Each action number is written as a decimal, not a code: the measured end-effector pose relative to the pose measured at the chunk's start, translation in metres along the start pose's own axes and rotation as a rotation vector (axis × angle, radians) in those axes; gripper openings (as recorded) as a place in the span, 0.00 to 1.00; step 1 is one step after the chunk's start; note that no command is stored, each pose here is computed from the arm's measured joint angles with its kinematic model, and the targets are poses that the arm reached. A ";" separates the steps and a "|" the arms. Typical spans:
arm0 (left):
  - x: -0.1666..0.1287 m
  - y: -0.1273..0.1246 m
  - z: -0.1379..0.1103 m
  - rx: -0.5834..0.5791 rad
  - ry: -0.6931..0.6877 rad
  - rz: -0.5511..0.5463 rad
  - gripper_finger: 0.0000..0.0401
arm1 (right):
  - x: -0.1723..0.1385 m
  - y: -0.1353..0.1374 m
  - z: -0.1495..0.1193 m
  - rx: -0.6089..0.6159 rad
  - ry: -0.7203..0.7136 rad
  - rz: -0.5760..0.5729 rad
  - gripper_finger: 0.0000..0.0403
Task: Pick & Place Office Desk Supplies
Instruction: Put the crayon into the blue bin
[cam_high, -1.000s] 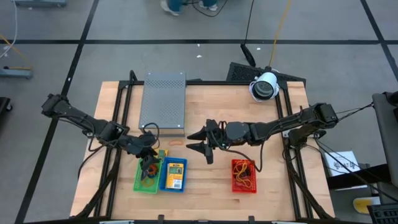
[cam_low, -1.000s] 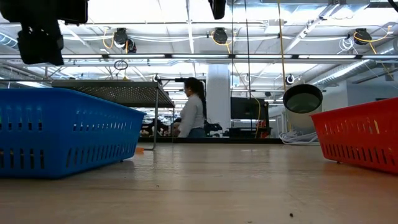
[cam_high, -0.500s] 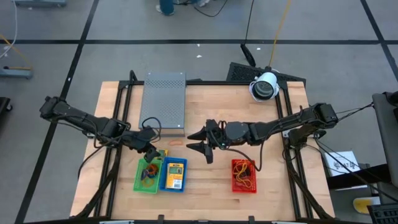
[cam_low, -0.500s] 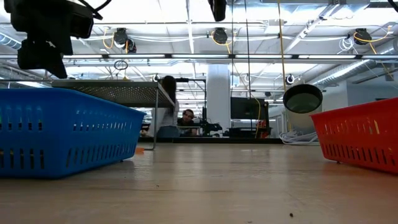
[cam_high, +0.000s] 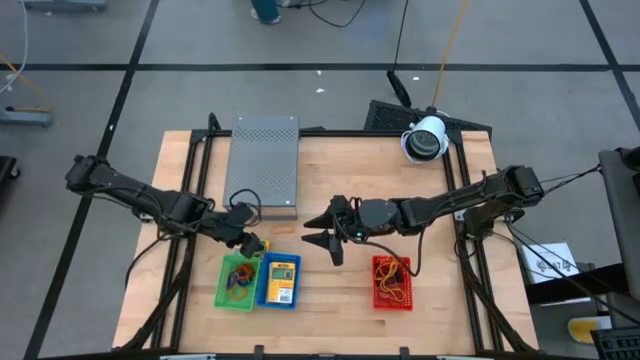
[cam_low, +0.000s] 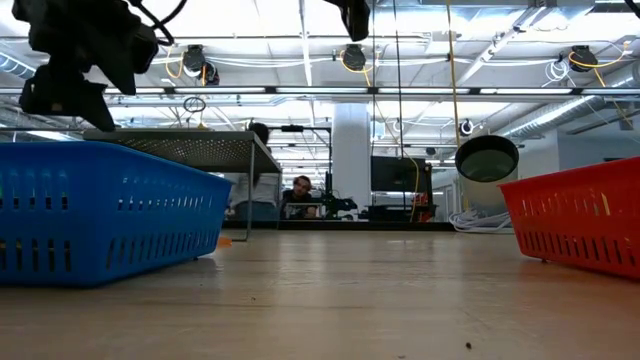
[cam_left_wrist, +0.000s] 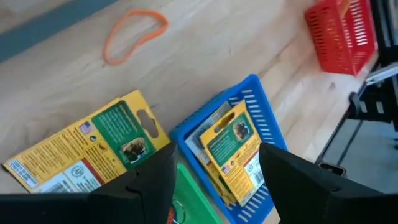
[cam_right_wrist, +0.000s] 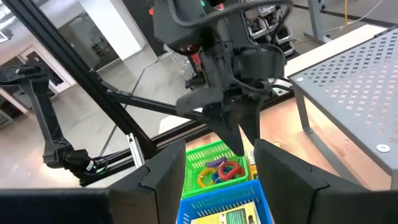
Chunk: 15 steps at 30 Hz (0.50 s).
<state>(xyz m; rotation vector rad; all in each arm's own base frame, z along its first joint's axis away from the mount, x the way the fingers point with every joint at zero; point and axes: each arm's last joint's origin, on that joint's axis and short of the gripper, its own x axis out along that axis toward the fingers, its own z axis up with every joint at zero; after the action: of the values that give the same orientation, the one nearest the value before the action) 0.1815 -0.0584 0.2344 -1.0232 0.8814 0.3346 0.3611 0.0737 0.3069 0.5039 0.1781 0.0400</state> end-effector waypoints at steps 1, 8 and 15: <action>0.003 0.000 0.000 -0.007 0.007 0.006 0.59 | 0.000 0.000 0.000 -0.003 0.000 0.000 0.45; 0.029 -0.017 0.003 0.005 0.024 -0.013 0.59 | 0.000 0.000 0.000 -0.021 0.001 0.000 0.45; 0.044 -0.025 0.007 -0.012 0.033 0.096 0.59 | 0.000 0.001 -0.001 -0.021 0.028 0.046 0.45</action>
<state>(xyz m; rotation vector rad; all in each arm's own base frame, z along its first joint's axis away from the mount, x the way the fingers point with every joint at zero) 0.2279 -0.0713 0.2174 -1.0021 0.9612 0.4053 0.3609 0.0752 0.3067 0.4863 0.1936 0.0943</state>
